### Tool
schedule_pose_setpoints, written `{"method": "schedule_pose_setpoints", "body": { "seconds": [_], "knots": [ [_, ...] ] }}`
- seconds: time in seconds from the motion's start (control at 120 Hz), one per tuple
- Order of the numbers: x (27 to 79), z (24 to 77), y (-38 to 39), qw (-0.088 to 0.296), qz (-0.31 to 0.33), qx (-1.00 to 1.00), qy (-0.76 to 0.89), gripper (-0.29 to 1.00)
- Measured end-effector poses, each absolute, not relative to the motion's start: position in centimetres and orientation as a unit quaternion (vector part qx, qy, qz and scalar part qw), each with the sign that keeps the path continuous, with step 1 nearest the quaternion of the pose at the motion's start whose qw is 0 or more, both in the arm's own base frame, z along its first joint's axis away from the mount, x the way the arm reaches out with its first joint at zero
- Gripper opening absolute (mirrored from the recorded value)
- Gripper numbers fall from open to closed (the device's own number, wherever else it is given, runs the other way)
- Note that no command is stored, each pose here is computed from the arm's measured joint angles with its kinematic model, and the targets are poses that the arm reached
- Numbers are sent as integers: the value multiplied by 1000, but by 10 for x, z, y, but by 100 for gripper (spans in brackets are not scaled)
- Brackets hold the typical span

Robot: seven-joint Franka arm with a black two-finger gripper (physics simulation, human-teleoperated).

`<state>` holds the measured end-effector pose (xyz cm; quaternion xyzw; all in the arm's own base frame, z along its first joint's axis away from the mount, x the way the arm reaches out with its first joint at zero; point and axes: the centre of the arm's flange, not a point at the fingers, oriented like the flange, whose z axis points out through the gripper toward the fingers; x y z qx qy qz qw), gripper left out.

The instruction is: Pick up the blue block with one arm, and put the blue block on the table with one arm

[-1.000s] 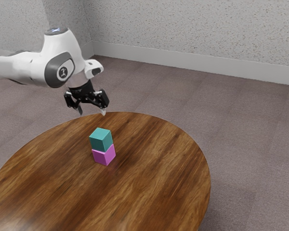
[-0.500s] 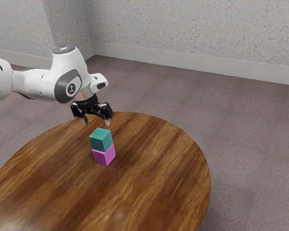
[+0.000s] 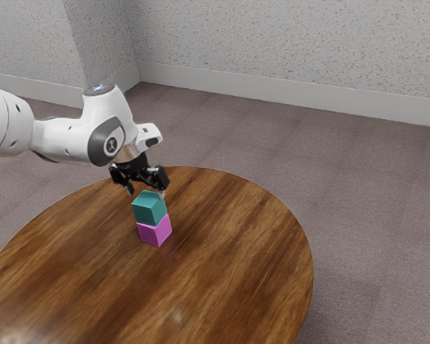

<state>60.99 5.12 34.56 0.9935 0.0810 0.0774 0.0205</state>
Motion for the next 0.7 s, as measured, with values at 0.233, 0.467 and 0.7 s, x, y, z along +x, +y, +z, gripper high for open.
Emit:
{"method": "schedule_pose_setpoints", "body": {
  "seconds": [0.233,0.467,0.7],
  "knots": [
    [611,323,53,24,64,995,72,70],
    [611,314,53,30,59,995,69,70],
    [611,319,53,32,63,995,65,50]
  ]
}}
